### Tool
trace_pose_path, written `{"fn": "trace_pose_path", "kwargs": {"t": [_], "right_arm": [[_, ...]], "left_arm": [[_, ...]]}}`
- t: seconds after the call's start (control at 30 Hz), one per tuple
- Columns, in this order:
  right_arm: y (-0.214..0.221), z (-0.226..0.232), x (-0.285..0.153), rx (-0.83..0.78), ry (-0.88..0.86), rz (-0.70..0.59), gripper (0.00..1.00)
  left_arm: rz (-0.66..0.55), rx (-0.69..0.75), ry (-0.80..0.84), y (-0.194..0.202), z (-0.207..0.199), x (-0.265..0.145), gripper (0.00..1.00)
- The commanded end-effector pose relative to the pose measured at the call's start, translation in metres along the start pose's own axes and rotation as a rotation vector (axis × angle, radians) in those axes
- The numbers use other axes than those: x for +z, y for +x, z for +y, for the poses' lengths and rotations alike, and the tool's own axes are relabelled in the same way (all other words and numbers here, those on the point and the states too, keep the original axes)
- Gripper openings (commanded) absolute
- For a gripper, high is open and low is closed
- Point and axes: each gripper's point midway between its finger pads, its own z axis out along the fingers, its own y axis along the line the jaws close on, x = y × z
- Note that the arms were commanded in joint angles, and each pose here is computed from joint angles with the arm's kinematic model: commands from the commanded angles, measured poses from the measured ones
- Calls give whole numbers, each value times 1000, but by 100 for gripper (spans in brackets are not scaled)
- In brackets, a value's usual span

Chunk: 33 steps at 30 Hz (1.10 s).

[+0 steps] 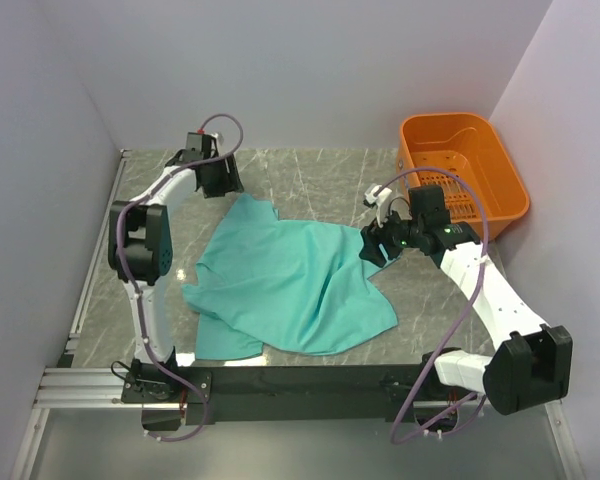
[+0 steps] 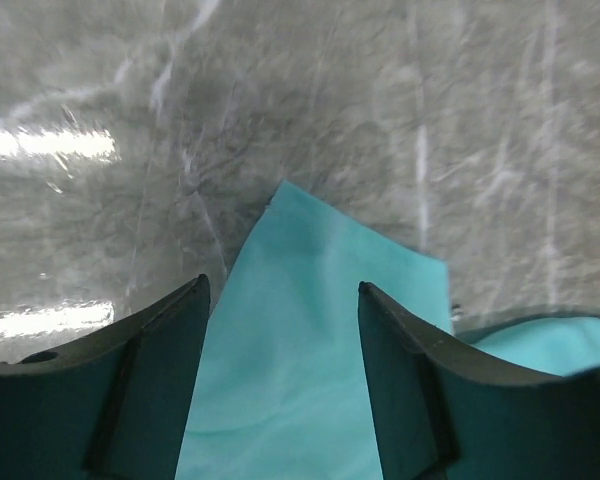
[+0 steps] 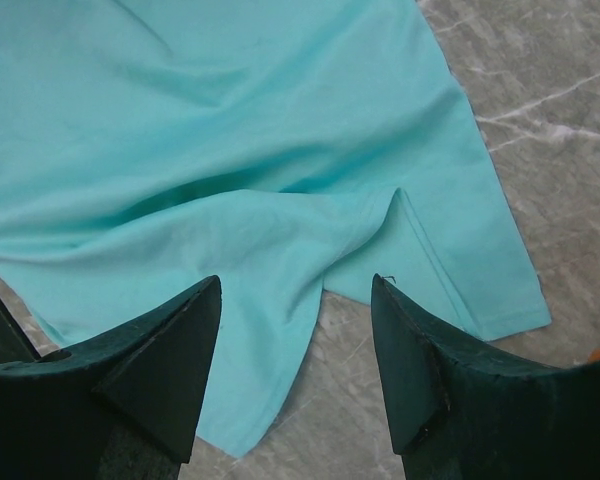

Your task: Fold and stack the t-shirts

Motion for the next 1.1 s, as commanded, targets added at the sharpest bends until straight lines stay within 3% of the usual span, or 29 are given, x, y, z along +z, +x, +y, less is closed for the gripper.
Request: {"fn": "trace_pose_path", "kwargs": {"t": [0.0, 0.27, 0.37, 0.47, 0.5, 0.63, 0.83, 1.07], "right_arm": [[0, -5, 2, 6, 3, -15, 68], [5, -7, 5, 29, -6, 1, 67], [5, -8, 4, 38, -10, -2, 67], [5, -7, 1, 47, -15, -8, 67], [4, -7, 1, 45, -17, -14, 67], [5, -8, -1, 55, -19, -16, 67], [6, -12, -3, 57, 5, -19, 66], [10, -20, 13, 81, 4, 36, 64]], "left_arm": [[45, 27, 30, 4, -4, 9, 66], [127, 36, -8, 34, 9, 34, 64], [154, 39, -11, 44, 12, 39, 57], [143, 43, 1, 44, 11, 37, 44], [142, 48, 9, 44, 10, 36, 32], [52, 67, 26, 17, -4, 7, 1], [-199, -17, -111, -23, 25, -62, 1], [-149, -74, -149, 7, 63, -65, 1]]}}
